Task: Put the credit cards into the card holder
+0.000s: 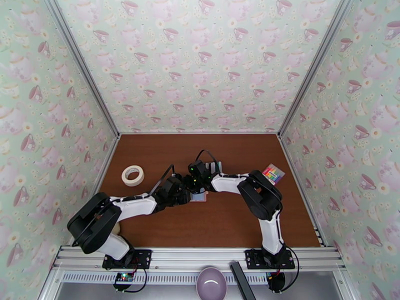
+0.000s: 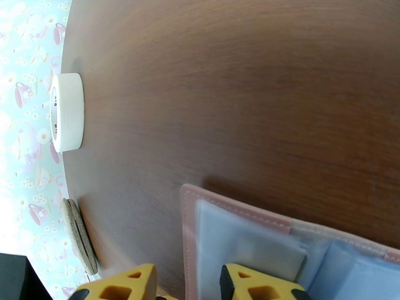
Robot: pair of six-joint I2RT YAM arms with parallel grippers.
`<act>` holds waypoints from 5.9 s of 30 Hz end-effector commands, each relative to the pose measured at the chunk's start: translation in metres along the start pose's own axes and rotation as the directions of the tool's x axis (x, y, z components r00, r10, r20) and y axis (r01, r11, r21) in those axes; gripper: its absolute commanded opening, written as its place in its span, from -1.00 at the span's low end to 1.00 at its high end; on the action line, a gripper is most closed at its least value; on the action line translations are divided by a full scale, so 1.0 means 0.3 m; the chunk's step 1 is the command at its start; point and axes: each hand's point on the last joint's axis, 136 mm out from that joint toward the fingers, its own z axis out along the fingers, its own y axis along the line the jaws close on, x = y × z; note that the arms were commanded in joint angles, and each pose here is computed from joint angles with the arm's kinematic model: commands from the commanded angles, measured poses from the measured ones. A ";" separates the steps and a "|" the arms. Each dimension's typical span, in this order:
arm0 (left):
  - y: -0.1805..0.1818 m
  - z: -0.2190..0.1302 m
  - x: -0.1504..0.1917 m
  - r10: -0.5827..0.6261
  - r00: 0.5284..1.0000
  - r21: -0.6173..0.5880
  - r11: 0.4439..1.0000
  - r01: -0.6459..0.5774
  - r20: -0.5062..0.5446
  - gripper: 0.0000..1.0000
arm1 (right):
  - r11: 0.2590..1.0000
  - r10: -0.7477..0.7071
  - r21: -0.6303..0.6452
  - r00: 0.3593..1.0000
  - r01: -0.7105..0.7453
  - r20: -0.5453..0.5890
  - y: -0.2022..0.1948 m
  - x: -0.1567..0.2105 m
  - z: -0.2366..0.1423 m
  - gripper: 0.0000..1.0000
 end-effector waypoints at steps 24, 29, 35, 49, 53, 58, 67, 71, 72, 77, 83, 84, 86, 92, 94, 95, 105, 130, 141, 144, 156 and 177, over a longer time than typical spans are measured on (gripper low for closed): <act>-0.192 -0.046 -0.287 0.076 0.995 0.051 0.995 -0.080 0.064 -0.01 | 0.931 -0.252 0.326 0.932 0.161 0.259 -0.054 -0.296 -0.569 0.31; -0.226 0.022 -0.346 0.096 0.994 0.054 0.994 -0.098 0.043 -0.01 | 0.850 -0.322 0.507 0.902 0.141 0.289 -0.159 -0.337 -0.700 0.32; -0.261 0.091 -0.402 0.101 0.995 0.073 0.992 -0.102 0.023 -0.06 | 0.793 -0.342 0.598 0.896 0.113 0.283 -0.258 -0.369 -0.754 0.31; -0.248 0.255 -0.396 0.080 0.994 0.082 0.994 -0.074 -0.074 -0.35 | 0.835 -0.263 0.541 0.936 0.099 0.235 -0.370 -0.371 -0.663 0.23; -0.244 0.281 -0.402 0.072 0.994 0.082 0.994 -0.066 -0.078 -0.34 | 0.836 -0.256 0.538 0.942 0.104 0.216 -0.390 -0.362 -0.637 0.22; -0.245 0.303 -0.398 0.065 0.994 0.095 0.994 -0.057 -0.090 -0.33 | 0.845 -0.245 0.525 0.948 0.106 0.202 -0.403 -0.353 -0.614 0.22; -0.243 0.326 -0.392 0.053 0.994 0.113 0.993 -0.042 -0.097 -0.33 | 0.843 -0.242 0.526 0.953 0.112 0.185 -0.415 -0.356 -0.591 0.20; -0.219 0.351 -0.372 0.045 0.992 0.093 0.995 -0.034 -0.119 -0.33 | 0.837 -0.239 0.536 0.955 0.111 0.175 -0.430 -0.352 -0.583 0.18; -0.211 0.358 -0.366 0.043 0.991 0.087 0.996 -0.032 -0.124 -0.33 | 0.835 -0.238 0.539 0.956 0.111 0.173 -0.434 -0.353 -0.582 0.17; -0.180 0.381 -0.344 0.029 0.989 0.067 0.998 -0.019 -0.145 -0.33 | 0.835 -0.233 0.538 0.959 0.114 0.160 -0.446 -0.349 -0.563 0.16; -0.175 0.373 -0.344 0.024 0.990 0.057 0.998 -0.016 -0.139 -0.34 | 0.816 -0.225 0.569 0.963 0.101 0.151 -0.476 -0.352 -0.557 0.12; -0.174 0.369 -0.348 0.023 0.990 0.056 0.998 -0.016 -0.136 -0.34 | 0.809 -0.224 0.580 0.963 0.097 0.151 -0.483 -0.353 -0.561 0.11; -0.177 0.357 -0.354 0.023 0.992 0.054 0.998 -0.016 -0.128 -0.34 | 0.792 -0.226 0.603 0.963 0.094 0.148 -0.498 -0.354 -0.567 0.09; -0.182 0.336 -0.361 0.026 0.993 0.055 0.998 -0.020 -0.117 -0.34 | 0.757 -0.243 0.647 0.958 0.089 0.152 -0.511 -0.363 -0.603 0.05; -0.180 0.335 -0.359 0.025 0.992 0.053 0.998 -0.019 -0.120 -0.34 | 0.748 -0.250 0.657 0.956 0.090 0.154 -0.509 -0.368 -0.613 0.05; -0.177 0.336 -0.360 0.024 0.993 0.052 0.999 -0.018 -0.119 -0.34 | 0.745 -0.253 0.661 0.955 0.089 0.156 -0.506 -0.371 -0.620 0.04; -0.157 0.339 -0.362 0.010 0.993 0.045 0.999 -0.005 -0.117 -0.34 | 0.737 -0.278 0.669 0.946 0.100 0.165 -0.469 -0.403 -0.653 0.02; -0.156 0.347 -0.360 0.007 0.992 0.047 0.999 -0.001 -0.124 -0.32 | 0.774 -0.296 0.620 0.938 0.127 0.178 -0.389 -0.410 -0.676 -0.60; -0.158 0.345 -0.363 0.006 0.992 0.048 0.999 0.000 -0.124 -0.30 | 0.779 -0.305 0.613 0.935 0.135 0.181 -0.361 -0.406 -0.687 -0.89; -0.159 0.345 -0.363 0.007 0.992 0.049 0.999 -0.001 -0.125 -0.30 | 0.791 -0.300 0.596 0.936 0.138 0.182 -0.349 -0.398 -0.683 -0.91; -0.220 0.238 -0.423 0.003 0.997 0.095 0.995 0.004 -0.074 -0.19 | 0.896 -0.267 0.430 0.910 0.113 0.318 -0.189 -0.365 -0.776 -0.96; -0.128 -0.111 -0.353 0.042 0.999 0.030 0.999 -0.042 0.024 -0.15 | 0.994 -0.110 0.055 0.929 0.096 0.355 0.023 -0.085 -0.626 -0.95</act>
